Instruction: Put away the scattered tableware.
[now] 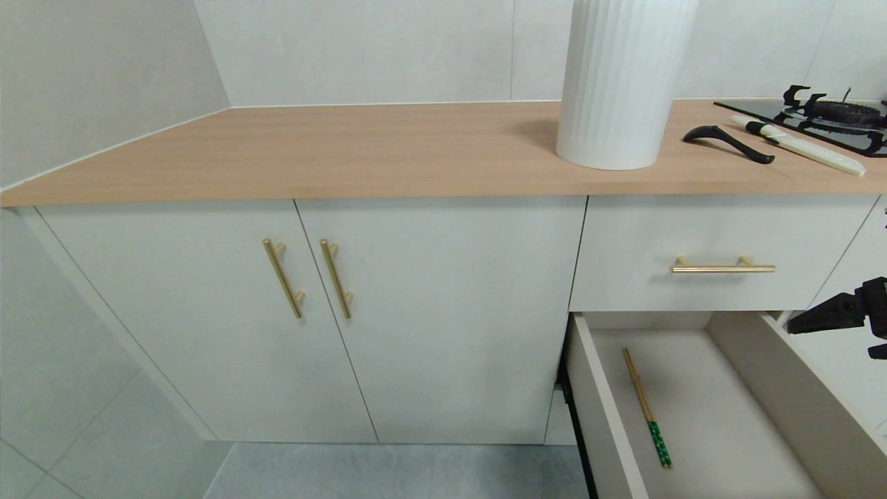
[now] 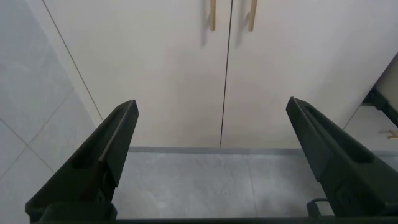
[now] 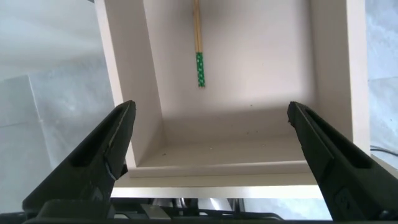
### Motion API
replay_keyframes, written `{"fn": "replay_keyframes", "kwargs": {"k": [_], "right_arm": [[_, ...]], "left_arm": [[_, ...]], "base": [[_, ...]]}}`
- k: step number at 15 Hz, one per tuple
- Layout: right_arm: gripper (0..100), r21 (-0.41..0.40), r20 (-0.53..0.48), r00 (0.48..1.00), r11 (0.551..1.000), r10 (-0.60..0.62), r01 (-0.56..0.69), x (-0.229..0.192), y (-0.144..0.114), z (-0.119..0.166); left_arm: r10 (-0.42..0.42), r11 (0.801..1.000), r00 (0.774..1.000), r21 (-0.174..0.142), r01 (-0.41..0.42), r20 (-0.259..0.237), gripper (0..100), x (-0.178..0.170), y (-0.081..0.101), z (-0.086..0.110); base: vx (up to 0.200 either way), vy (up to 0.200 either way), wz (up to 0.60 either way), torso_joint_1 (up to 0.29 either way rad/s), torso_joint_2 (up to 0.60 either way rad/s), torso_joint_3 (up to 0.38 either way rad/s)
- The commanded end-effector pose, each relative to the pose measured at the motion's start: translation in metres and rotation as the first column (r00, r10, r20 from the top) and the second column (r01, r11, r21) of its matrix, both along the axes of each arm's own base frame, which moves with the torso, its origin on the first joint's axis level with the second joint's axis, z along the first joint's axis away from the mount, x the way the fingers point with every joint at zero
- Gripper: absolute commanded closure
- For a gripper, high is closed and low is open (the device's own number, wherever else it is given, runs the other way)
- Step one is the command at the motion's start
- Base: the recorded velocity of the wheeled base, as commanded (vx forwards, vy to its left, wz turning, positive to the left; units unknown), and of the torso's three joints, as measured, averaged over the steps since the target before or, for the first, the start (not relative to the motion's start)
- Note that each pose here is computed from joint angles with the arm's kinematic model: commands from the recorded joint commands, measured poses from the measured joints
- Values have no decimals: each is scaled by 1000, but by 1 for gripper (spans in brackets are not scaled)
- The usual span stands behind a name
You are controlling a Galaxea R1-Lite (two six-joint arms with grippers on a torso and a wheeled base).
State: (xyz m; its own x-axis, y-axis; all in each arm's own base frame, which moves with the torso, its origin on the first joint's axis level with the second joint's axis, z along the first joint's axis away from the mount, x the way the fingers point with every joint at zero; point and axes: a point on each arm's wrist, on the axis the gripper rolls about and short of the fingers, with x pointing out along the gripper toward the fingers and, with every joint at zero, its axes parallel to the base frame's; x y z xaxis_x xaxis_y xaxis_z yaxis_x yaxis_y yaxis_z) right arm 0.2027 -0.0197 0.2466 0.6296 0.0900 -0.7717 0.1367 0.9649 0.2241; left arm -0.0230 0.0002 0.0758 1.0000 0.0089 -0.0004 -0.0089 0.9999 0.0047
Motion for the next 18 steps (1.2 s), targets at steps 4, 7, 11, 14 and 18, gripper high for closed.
{"fn": "replay_keyframes", "kwargs": {"k": [4,7,11,14,18], "right_arm": [[0,-10,19,1000,1000,2,-2,-5,0,4],[0,-10,19,1000,1000,2,-2,-5,0,4],[0,-12,16,1000,1000,6,-6,-6,1,3],[0,-13,16,1000,1000,7,-7,-6,1,3],[0,-26,51,998,999,21,-20,0,1,-1]], "left_arm": [[0,1000,1000,0,0,-1,0,0,0,0],[0,1000,1000,0,0,-3,0,0,0,0],[0,1000,1000,0,0,-3,0,0,0,0],[0,1000,1000,0,0,-1,0,0,0,0],[0,1000,1000,0,0,0,0,0,0,0]], "base": [[0,0,0,36,-171,-148],[0,0,0,113,-349,-318],[0,0,0,131,-520,-300],[0,0,0,167,-468,-295],[0,0,0,190,-476,-288]]}}
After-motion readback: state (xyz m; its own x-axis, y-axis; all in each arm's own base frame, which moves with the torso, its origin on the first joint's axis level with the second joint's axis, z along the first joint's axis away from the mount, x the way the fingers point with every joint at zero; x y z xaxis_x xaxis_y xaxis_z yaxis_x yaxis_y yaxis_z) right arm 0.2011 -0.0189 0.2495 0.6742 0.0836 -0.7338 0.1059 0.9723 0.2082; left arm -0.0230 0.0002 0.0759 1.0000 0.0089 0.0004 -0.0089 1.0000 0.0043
